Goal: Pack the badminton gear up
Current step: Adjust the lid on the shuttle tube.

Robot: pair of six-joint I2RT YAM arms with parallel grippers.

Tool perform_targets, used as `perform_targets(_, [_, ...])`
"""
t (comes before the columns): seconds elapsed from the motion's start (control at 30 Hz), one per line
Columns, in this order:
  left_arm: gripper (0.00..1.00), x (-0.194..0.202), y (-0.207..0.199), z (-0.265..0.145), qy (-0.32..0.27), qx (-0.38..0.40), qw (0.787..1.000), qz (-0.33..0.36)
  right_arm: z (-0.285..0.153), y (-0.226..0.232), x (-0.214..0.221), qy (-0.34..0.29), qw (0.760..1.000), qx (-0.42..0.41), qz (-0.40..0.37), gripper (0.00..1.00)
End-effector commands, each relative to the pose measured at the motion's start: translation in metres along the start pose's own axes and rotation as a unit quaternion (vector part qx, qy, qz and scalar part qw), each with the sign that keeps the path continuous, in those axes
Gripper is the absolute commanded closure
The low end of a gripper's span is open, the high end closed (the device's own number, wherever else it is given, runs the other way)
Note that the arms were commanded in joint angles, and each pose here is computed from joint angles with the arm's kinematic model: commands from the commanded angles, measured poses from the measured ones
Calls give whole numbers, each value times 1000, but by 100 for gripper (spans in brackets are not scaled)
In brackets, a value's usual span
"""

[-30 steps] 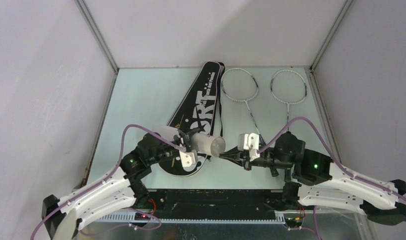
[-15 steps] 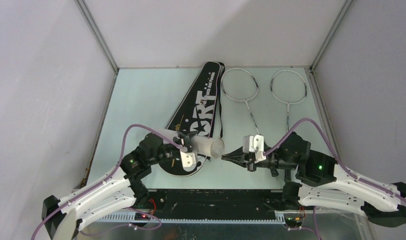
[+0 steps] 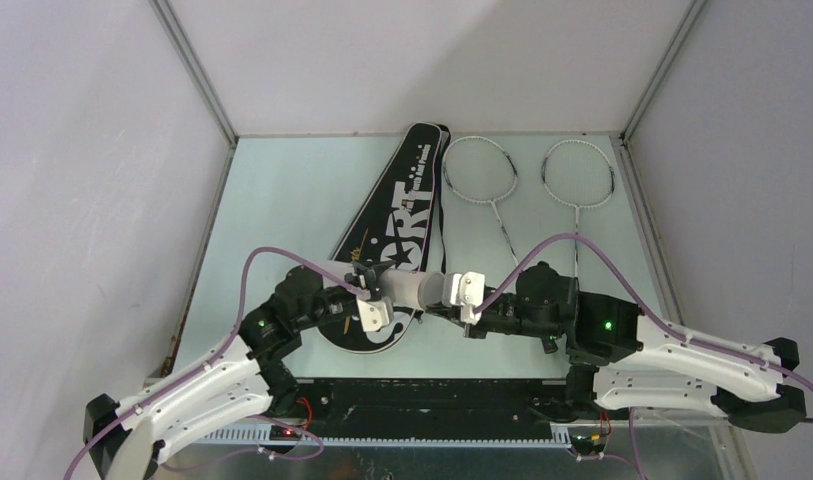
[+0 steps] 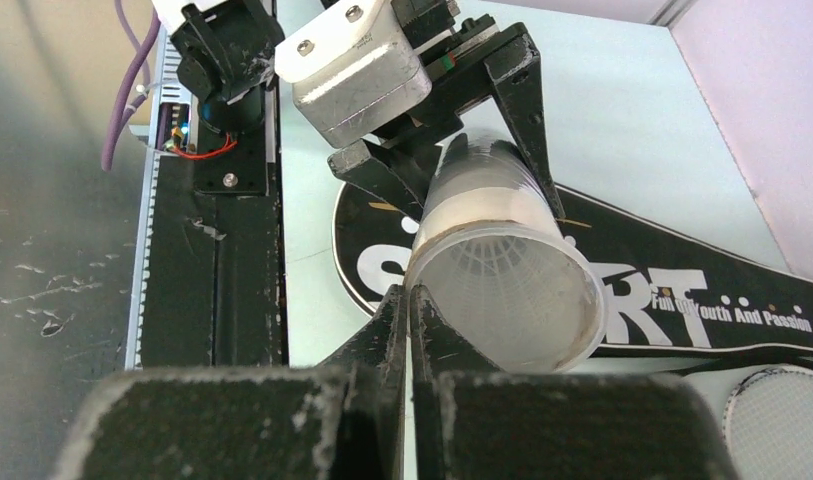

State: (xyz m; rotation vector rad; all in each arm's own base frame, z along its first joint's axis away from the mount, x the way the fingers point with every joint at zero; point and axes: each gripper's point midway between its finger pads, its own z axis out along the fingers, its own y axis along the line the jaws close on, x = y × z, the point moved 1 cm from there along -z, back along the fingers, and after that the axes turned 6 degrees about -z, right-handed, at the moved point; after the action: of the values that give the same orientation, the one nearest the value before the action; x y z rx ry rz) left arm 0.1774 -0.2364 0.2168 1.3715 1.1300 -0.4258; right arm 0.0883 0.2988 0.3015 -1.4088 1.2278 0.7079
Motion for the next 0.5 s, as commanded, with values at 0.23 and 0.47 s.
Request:
perform_targets(0.23, [51,-21,6,-1,-44,-4,999,21,-10,-11,-18,14,1000,12,5,100])
perform_targets(0.47, [51,-26,4,-3,-54,1,998,22,-3,-8,-9,38,999,4,11,100])
